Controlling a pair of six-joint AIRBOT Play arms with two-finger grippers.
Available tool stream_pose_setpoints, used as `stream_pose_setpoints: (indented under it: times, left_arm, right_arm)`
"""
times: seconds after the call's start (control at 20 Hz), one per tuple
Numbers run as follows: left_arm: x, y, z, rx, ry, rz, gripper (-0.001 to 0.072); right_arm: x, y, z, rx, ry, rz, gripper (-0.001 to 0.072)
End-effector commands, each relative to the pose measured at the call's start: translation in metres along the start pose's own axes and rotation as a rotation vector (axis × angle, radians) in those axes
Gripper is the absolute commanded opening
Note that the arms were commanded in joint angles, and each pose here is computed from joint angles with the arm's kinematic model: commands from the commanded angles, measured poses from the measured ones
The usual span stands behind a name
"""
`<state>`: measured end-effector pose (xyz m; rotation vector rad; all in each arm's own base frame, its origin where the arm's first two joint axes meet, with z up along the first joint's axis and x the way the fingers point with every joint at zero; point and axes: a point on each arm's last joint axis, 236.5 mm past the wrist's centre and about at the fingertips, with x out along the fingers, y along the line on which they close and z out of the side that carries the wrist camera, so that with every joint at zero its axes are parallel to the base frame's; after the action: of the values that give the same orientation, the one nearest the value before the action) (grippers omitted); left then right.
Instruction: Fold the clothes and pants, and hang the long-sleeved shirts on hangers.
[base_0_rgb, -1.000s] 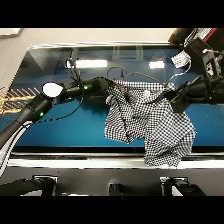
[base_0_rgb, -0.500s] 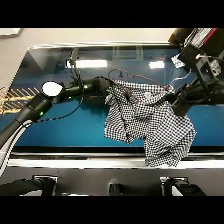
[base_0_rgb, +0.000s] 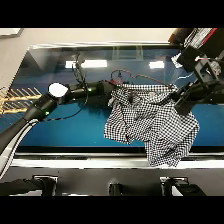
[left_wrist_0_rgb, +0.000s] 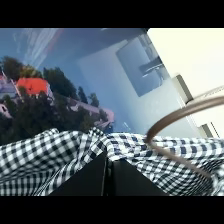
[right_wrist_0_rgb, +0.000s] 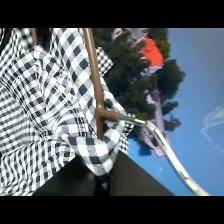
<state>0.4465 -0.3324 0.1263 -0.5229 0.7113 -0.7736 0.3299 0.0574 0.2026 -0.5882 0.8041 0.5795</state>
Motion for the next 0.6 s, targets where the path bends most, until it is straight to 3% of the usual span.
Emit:
stream_pose_setpoints:
  times: [0.0,0.4,0.45,0.5,0.55]
  left_arm:
    - [0.017,-0.002,-0.024,0.001,0.056,-0.007,0.0018]
    - [0.043,-0.034,-0.052,0.038,0.061,-0.028,0.0045]
    - [0.042,-0.032,-0.049,0.035,0.057,-0.025,0.0145]
    - [0.04,-0.03,-0.046,0.033,0.053,-0.023,0.037]
    - [0.036,-0.028,-0.041,0.021,0.048,-0.022,0.055]
  right_arm:
    - [-0.002,-0.008,0.011,0.045,-0.047,-0.034,0.0019]
    - [-0.003,0.004,0.022,0.095,-0.096,0.019,0.002]
    - [-0.003,0.004,0.023,0.095,-0.096,0.02,0.002]
    - [-0.003,0.005,0.023,0.096,-0.097,0.021,0.002]
    - [-0.003,0.005,0.024,0.096,-0.101,0.024,0.002]
